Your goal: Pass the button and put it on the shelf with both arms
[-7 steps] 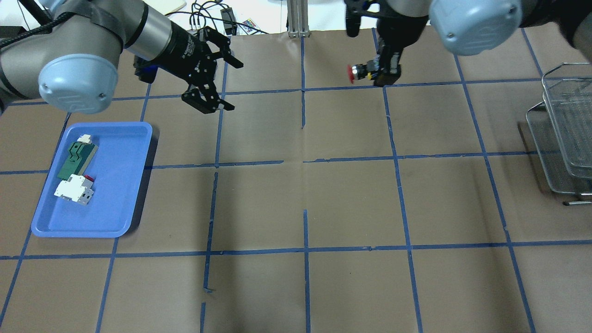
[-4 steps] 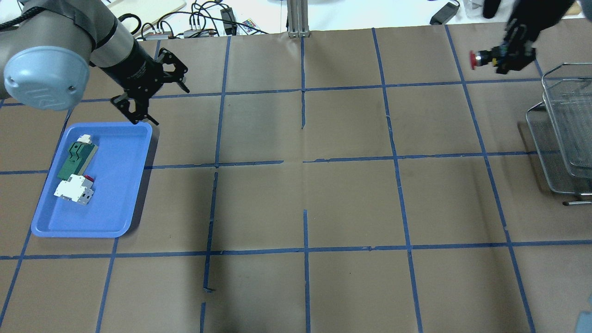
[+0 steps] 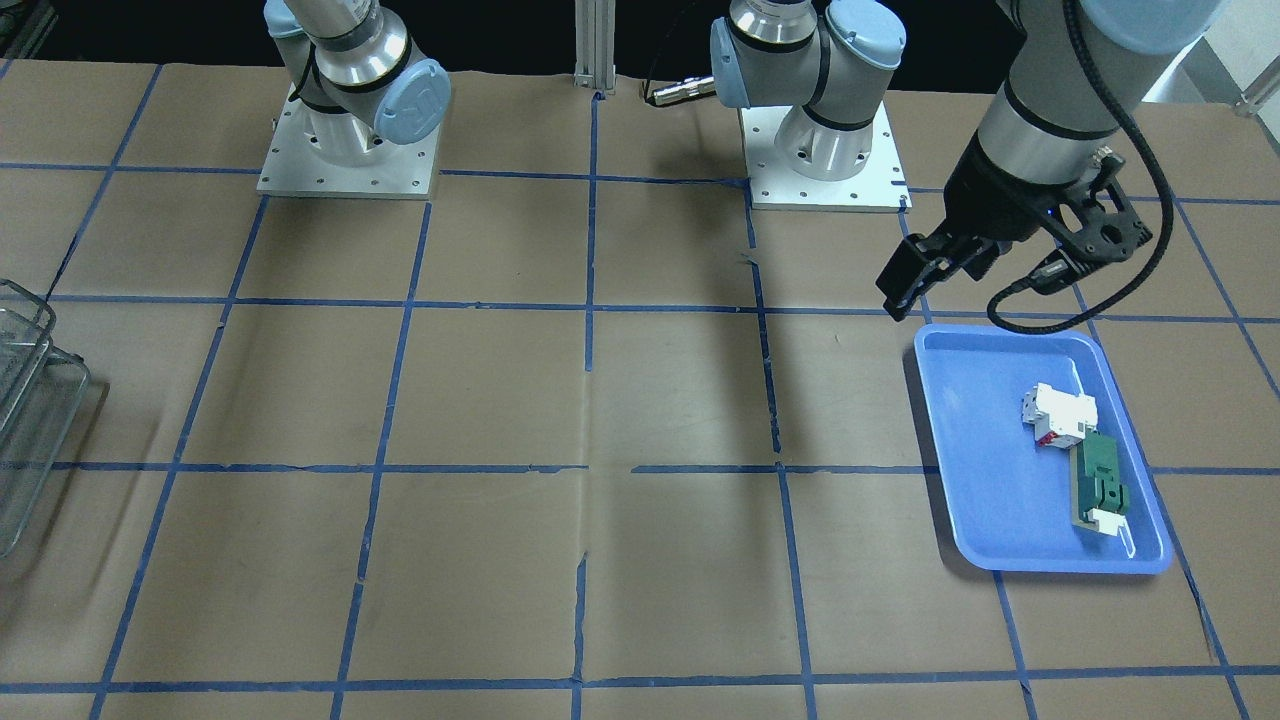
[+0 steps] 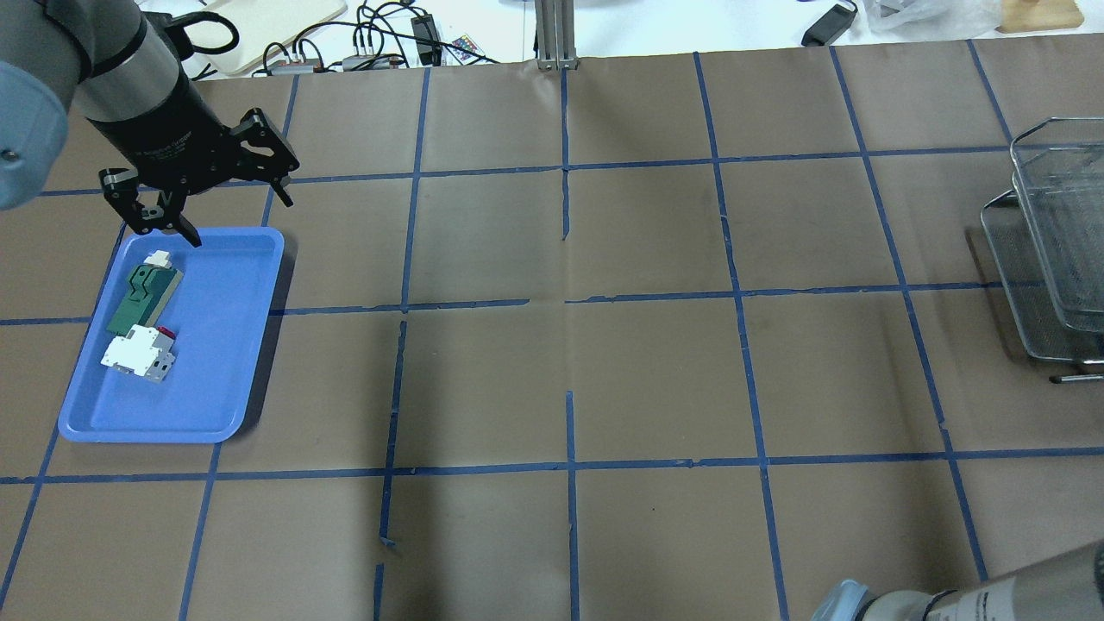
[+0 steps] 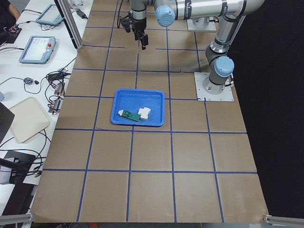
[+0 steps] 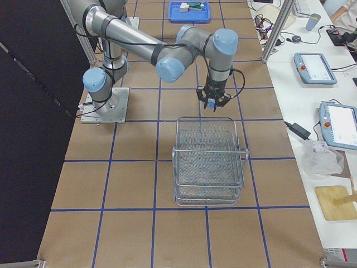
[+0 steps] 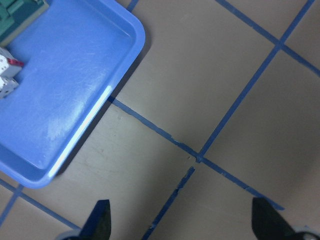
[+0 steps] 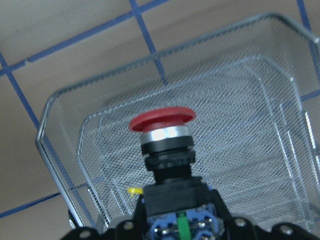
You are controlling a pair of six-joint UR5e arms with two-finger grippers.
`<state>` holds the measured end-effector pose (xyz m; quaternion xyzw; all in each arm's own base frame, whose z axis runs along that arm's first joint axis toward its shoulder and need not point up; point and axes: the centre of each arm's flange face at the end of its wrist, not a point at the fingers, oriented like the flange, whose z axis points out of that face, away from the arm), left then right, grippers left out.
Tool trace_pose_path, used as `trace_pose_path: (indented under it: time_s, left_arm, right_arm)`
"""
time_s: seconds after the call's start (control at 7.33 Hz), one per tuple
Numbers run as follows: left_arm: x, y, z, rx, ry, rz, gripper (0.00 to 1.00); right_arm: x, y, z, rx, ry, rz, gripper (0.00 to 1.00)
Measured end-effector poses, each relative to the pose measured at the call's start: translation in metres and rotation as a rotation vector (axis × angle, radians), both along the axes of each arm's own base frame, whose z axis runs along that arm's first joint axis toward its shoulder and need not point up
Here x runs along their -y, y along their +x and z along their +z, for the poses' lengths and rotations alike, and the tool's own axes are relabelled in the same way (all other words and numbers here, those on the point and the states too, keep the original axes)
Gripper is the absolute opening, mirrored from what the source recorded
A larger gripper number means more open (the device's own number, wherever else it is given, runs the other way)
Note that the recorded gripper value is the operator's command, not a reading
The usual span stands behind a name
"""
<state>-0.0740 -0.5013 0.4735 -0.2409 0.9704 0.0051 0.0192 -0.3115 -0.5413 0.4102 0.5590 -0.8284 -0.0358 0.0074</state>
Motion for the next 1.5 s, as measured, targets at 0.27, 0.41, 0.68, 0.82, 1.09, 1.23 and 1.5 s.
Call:
trace_pose_path:
  time_s: [0.27, 0.41, 0.68, 0.82, 1.09, 1.23, 1.5]
  left_arm:
    - [-0.016, -0.004, 0.002, -0.014, 0.03, -0.164, 1.0]
    - [-0.023, -0.006, 0.004, -0.028, 0.03, -0.29, 1.0]
    - [-0.034, -0.014, 0.007, -0.072, 0.014, -0.405, 1.0]
    - [-0.036, -0.016, 0.007, -0.086, 0.009, -0.423, 1.0]
    - [-0.039, -0.018, 0.005, -0.092, 0.011, -0.434, 1.0]
    - [-0.041, -0.018, 0.001, -0.091, 0.016, -0.437, 1.0]
    - [-0.046, -0.019, -0.006, -0.089, 0.022, -0.441, 1.0]
  right_arm:
    - [0.008, -0.024, -0.037, 0.035, 0.001, -0.006, 0.49]
    - [0.014, -0.03, -0.051, 0.036, -0.001, -0.006, 0.99]
    - [0.017, -0.032, -0.055, 0.03, -0.008, -0.007, 1.0]
    - [0.014, -0.027, -0.042, 0.023, -0.014, -0.006, 1.0]
    - [0.002, 0.022, 0.017, 0.005, -0.024, -0.024, 1.0]
    - [0.002, 0.067, 0.041, 0.006, -0.017, -0.053, 1.0]
    - [0.01, 0.175, 0.063, 0.016, 0.011, -0.164, 1.0]
